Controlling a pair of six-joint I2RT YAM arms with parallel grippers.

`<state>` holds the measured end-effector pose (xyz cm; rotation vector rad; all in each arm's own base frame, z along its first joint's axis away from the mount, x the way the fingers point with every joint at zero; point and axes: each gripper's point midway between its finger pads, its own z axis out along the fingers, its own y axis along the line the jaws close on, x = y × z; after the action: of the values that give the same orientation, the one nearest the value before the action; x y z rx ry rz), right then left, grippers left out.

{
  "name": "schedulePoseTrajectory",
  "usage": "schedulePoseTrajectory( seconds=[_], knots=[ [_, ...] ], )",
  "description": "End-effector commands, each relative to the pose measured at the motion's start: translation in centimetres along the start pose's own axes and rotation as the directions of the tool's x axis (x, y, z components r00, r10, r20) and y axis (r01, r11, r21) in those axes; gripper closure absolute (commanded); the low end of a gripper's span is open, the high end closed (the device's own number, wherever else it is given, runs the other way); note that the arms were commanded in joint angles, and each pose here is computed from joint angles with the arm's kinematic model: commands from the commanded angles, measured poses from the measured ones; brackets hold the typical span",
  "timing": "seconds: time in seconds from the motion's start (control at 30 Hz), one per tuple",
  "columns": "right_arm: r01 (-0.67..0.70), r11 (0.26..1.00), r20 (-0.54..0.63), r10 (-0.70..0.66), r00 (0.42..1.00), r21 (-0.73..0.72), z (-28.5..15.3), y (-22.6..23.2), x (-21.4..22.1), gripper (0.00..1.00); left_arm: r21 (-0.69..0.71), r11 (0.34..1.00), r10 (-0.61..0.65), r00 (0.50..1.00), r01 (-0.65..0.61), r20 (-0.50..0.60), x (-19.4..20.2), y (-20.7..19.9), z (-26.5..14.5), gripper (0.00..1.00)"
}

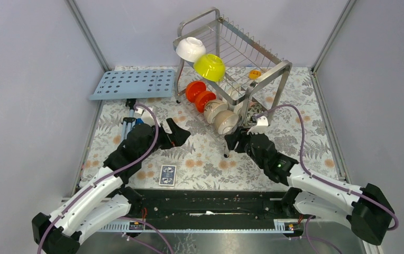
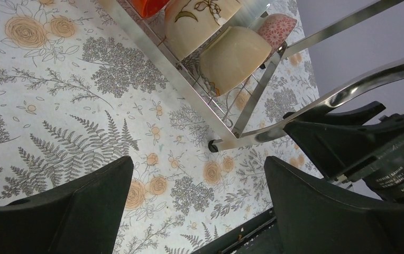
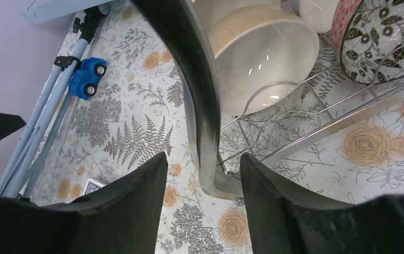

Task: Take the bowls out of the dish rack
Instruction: Adjust the dish rack at the center of the board.

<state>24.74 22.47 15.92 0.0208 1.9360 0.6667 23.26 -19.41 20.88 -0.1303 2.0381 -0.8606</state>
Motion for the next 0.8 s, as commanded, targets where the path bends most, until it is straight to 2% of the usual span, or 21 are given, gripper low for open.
schedulePoseTrajectory(
  seconds=[0.0,0.2,0.47,0.63,0.77],
  knots=[
    [-0.096,0.994,0.119,0.101,0.988,-0.044,0.8,2.2,-3.6,0.44,-0.002,1.000,0.010,1.000,-0.010,0.022,-0.3,0.1,-0.6,0.01],
    [-0.104,0.995,0.130,0.103,0.986,0.001,0.6,0.6,-3.3,0.64,-0.007,1.000,0.011,1.000,-0.011,0.021,-0.2,0.3,-0.7,0.01],
    [-0.085,0.996,0.126,0.079,0.989,0.042,-0.7,-1.1,-3.0,1.00,0.006,1.000,0.015,1.000,-0.015,0.001,-0.1,-0.2,-0.1,0.01],
    [-0.039,0.996,0.119,0.029,0.992,0.081,-2.4,-2.4,-3.2,1.00,0.008,0.999,0.038,0.999,-0.038,-0.006,-0.3,-0.4,0.2,0.01],
    [0.003,0.990,0.103,-0.019,0.994,0.144,-4.2,-4.2,-3.1,1.00,0.065,0.996,0.062,0.997,-0.059,-0.041,0.0,-1.6,0.6,0.01]
  ],
)
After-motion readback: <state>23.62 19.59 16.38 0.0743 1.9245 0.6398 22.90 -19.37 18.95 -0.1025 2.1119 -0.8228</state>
